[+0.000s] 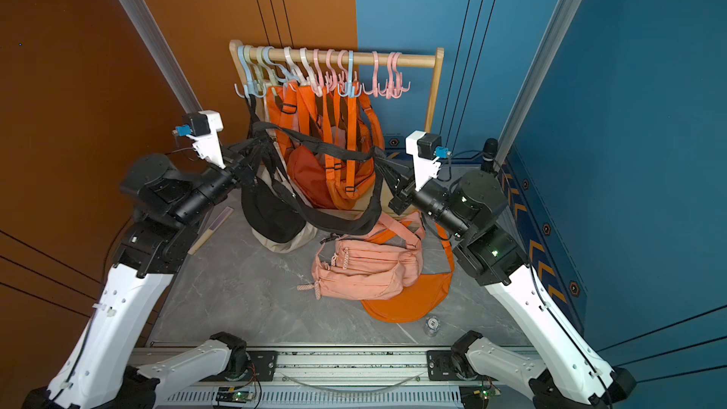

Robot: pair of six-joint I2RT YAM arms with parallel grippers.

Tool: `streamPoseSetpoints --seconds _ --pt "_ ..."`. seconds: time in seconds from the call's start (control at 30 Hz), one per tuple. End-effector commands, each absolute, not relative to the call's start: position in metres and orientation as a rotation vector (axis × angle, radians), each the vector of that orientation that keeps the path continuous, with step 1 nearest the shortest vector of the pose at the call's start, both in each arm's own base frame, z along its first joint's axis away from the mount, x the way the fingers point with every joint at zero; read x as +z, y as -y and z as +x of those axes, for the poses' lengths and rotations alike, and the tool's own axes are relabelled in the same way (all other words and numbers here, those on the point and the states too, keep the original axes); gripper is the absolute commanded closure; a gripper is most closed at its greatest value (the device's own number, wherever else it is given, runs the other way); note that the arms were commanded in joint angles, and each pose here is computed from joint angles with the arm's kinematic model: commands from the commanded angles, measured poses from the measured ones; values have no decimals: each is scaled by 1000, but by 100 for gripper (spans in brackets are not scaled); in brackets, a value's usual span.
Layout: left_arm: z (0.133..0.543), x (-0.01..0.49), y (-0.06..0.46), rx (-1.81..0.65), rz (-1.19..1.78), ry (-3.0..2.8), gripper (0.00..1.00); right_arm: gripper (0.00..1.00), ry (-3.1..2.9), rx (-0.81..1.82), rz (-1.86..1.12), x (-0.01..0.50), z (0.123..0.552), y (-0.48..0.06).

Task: Take the bag off the hook
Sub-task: Place the bag inside the bag.

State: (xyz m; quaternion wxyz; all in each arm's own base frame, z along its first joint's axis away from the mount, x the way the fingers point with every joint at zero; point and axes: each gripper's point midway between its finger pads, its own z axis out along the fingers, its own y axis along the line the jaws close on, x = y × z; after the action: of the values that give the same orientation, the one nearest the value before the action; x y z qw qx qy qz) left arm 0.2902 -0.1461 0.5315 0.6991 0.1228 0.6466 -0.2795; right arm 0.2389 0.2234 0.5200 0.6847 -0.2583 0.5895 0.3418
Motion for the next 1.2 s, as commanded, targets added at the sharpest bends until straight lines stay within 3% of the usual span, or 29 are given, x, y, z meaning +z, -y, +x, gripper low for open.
streamPoseSetpoints --seconds 0.0,0.3,0.57,0.83,1.17 --pt "271 523 142 -587 283 -1442 100 100 -1329 741 -582 511 219 -213" --pt "210 469 121 -539 310 -1533 100 100 -1396 812 -690 471 159 -207" --pt "176 417 100 -536 283 -1620 100 100 -1518 780 -682 404 154 -196" --pt "209 324 116 -575 187 -1842 100 100 -1639 760 -599 331 185 -213" --pt "265 290 162 -552 220 -1881 100 100 -1793 638 -438 276 245 -210"
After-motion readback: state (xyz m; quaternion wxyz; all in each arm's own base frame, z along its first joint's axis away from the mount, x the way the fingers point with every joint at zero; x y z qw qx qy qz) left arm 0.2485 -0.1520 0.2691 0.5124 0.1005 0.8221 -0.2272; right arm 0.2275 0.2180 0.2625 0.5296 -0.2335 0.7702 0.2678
